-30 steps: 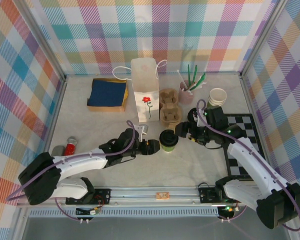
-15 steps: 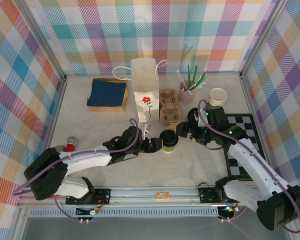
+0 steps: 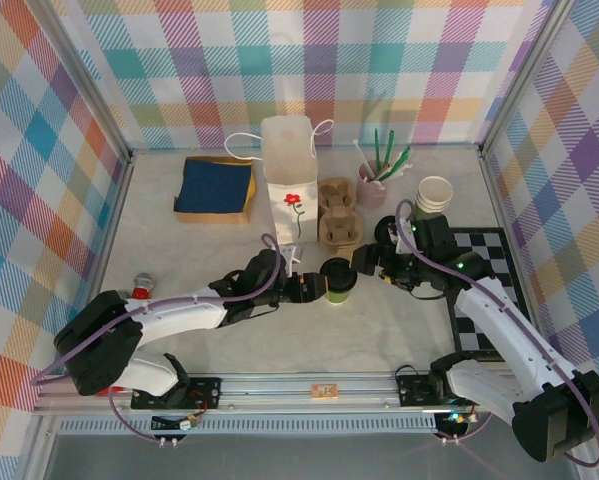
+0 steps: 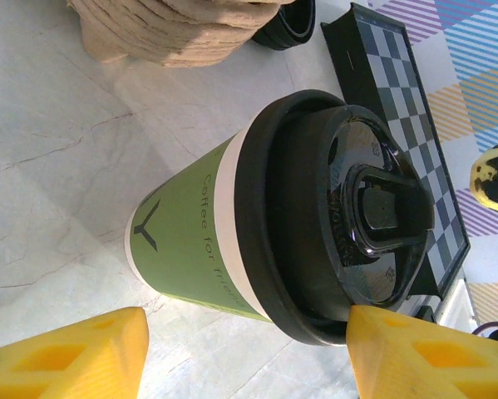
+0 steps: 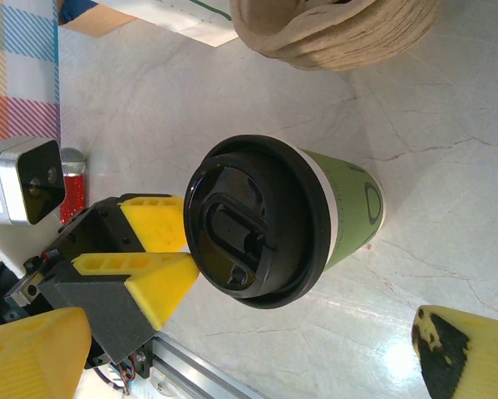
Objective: Pack the takeout coffee
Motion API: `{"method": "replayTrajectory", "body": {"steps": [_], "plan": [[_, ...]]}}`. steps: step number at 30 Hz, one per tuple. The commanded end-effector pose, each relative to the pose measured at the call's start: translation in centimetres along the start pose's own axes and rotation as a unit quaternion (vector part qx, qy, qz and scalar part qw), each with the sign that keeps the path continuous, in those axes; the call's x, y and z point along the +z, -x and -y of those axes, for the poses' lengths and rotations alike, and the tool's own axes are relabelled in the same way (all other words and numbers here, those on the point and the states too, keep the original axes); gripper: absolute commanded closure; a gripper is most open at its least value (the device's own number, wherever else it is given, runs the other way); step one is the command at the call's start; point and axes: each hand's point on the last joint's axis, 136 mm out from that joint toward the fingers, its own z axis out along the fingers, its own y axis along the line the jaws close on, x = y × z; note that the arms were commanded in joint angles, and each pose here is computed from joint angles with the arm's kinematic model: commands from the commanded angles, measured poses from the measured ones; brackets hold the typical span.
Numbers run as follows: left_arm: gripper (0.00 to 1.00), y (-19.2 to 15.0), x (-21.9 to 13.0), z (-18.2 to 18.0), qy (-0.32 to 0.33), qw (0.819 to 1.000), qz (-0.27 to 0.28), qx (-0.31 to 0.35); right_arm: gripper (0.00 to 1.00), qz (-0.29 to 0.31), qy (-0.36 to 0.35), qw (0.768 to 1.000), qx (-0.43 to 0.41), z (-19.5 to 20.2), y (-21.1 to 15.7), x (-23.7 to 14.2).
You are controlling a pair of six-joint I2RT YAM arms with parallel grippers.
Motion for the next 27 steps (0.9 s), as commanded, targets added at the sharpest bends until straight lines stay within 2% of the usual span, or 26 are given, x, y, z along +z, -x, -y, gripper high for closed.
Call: {"method": "replayTrajectory", "body": {"steps": [1, 9, 17, 27], "plan": [[0.36, 1.5, 0.1, 1.2, -0.020, 1.000, 0.015, 0.008, 0.01, 0.008, 0.001, 1.000, -0.009, 0.0, 0.2, -0.3], [0.36, 2.1, -0.6, 1.9, -0.028, 0.999, 0.020, 0.012, 0.01, 0.005, -0.012, 1.000, -0.011, 0.6, 0.5, -0.1], [0.31, 3.1, -2.4, 3.5, -0.033, 0.999, 0.026, 0.024, 0.04, -0.056, -0.006, 0.998, -0.007, 1.1, 1.0, 1.8], [0.30, 2.8, -0.8, 3.0, -0.031, 0.999, 0.016, 0.018, 0.10, -0.088, 0.007, 0.996, -0.010, 1.0, 1.6, 3.6]]}}
